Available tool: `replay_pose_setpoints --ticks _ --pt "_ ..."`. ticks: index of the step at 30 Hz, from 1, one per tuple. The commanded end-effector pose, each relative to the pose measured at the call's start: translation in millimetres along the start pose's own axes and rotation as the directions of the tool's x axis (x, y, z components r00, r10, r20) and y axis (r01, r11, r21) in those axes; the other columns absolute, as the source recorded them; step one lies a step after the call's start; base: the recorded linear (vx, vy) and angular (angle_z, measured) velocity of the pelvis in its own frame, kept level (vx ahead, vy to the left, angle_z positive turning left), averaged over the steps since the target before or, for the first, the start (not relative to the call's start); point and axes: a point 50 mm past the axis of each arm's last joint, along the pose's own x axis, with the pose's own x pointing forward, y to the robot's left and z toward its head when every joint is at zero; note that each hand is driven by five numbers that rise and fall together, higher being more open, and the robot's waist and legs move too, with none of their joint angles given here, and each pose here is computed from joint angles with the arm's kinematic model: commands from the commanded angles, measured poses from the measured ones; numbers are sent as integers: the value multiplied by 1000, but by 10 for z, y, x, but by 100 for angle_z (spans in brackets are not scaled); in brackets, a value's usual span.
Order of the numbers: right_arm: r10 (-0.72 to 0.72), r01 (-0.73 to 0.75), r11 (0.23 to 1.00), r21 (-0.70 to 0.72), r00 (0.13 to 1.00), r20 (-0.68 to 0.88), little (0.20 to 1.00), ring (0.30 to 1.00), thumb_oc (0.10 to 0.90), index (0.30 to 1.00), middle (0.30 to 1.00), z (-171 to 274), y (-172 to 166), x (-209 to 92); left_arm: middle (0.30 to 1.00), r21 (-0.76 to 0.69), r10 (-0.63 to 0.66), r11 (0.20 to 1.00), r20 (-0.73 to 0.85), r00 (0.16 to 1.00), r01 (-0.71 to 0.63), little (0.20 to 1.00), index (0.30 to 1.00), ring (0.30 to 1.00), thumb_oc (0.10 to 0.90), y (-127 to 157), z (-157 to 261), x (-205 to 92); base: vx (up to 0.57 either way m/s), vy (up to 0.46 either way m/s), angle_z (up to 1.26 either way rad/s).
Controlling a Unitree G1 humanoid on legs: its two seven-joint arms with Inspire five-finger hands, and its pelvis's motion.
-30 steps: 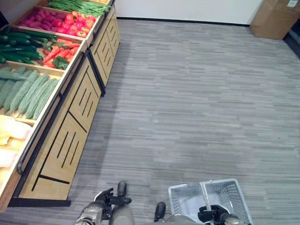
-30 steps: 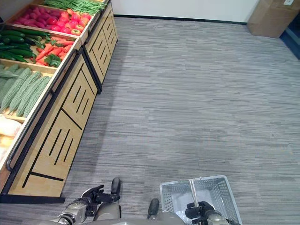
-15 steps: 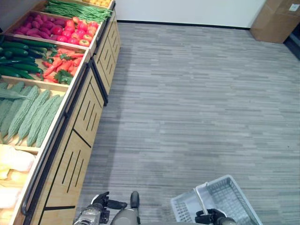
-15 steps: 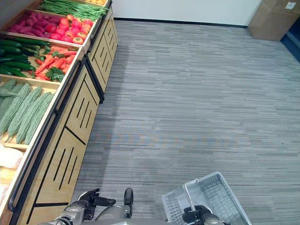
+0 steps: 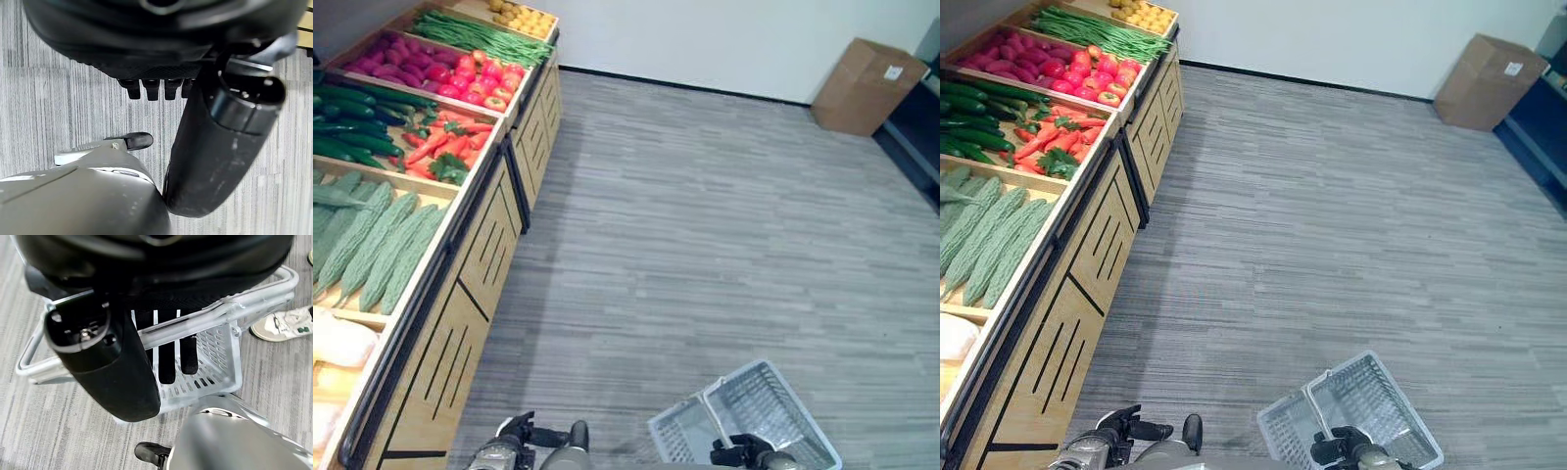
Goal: Get the vegetables into the basket
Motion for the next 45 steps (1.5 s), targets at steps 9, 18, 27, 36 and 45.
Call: replay_pose_setpoints --ticks 9,18,27,36,45 --pt "-21 21 1000 -6 999 42 300 300 400 300 300 102 -124 -11 1000 56 45 997 -18 999 -44 1000 1000 1000 900 165 27 -8 108 4 67" --pt "-20 20 1000 -10 999 44 300 300 400 300 300 78 -125 -14 1000 59 66 996 -13 998 -65 1000 1000 1000 900 197 59 -8 157 -53 100" --pt "-63 62 998 12 997 44 300 300 400 300 300 48 -266 -36 1000 59 27 998 5 1000 -28 1000 1000 1000 900 19 117 13 109 -159 84" --pt "-92 93 995 -34 995 41 300 300 400 300 300 55 -372 -53 1000 133 -11 991 77 997 0 1000 1000 1000 900 -103 329 24 16 -177 88" --pt "-123 123 992 -35 992 10 300 300 400 300 300 -41 -478 -80 1000 123 -26 992 80 996 16 1000 1000 1000 900 -138 307 22 -46 -4 83"
